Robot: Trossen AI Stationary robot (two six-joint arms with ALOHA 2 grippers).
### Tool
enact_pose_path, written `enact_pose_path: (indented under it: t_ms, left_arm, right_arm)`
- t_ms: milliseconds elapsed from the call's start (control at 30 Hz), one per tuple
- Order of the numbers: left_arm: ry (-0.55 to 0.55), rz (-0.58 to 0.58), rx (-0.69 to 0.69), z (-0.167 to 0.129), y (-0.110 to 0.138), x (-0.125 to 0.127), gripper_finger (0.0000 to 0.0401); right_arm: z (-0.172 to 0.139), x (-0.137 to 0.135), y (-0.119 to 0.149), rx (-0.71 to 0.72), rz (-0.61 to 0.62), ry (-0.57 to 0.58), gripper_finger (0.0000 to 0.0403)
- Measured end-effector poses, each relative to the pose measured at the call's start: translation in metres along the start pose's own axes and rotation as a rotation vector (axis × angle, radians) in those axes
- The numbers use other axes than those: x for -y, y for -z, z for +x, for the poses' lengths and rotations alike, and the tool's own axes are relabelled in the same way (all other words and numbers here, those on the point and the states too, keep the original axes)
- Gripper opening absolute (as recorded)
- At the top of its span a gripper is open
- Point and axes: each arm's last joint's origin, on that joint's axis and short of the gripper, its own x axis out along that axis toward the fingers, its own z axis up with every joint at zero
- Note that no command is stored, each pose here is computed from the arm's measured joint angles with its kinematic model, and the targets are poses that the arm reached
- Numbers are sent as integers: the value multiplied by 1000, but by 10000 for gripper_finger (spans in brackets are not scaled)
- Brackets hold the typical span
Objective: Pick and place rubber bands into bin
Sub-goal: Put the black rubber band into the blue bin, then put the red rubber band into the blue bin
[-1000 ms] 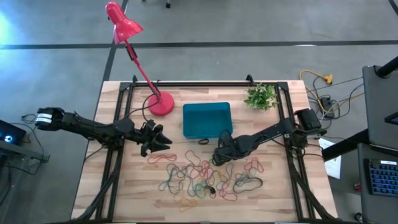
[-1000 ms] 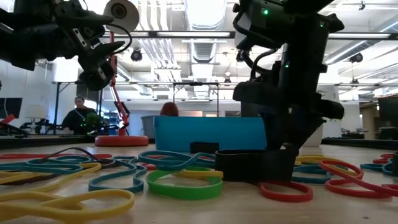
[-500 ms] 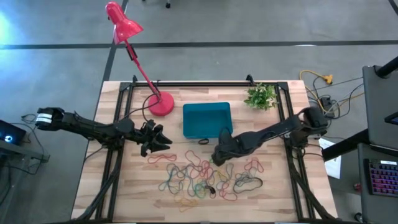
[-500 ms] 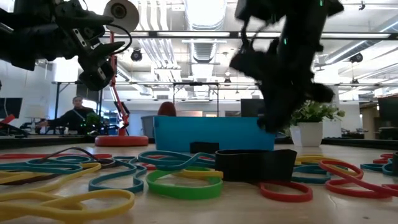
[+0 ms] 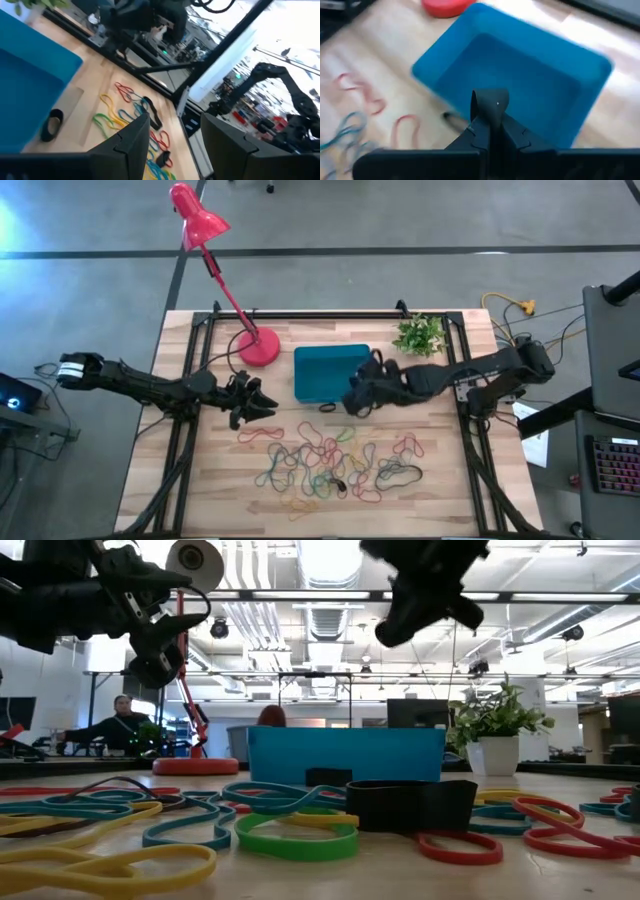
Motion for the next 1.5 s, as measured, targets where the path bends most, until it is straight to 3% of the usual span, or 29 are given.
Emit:
enact_pose_path:
  t_ms: [300, 567, 1033, 1200, 1300, 1500]
  left_arm:
    - [-27, 0, 28, 0, -1, 0, 162]
    - [-59, 0, 61, 1, -3, -1, 162]
    - [-142, -8, 35, 6, 4, -10, 162]
    - [-70, -49, -202, 10, 19, -15, 162]
    - [-84, -118, -347, 12, 29, -19, 162]
    - [-106, -108, -482, 18, 36, -17, 162]
  right_arm:
    - [59, 37, -24, -92, -16, 153, 8]
    - [90, 59, -31, -218, -60, 157, 35]
    - [85, 61, -36, -204, -158, 142, 186]
    - [68, 49, -33, -198, -278, 41, 204]
    - [53, 40, -30, -170, -355, -15, 205]
    - [16, 28, -23, -110, -447, -115, 205]
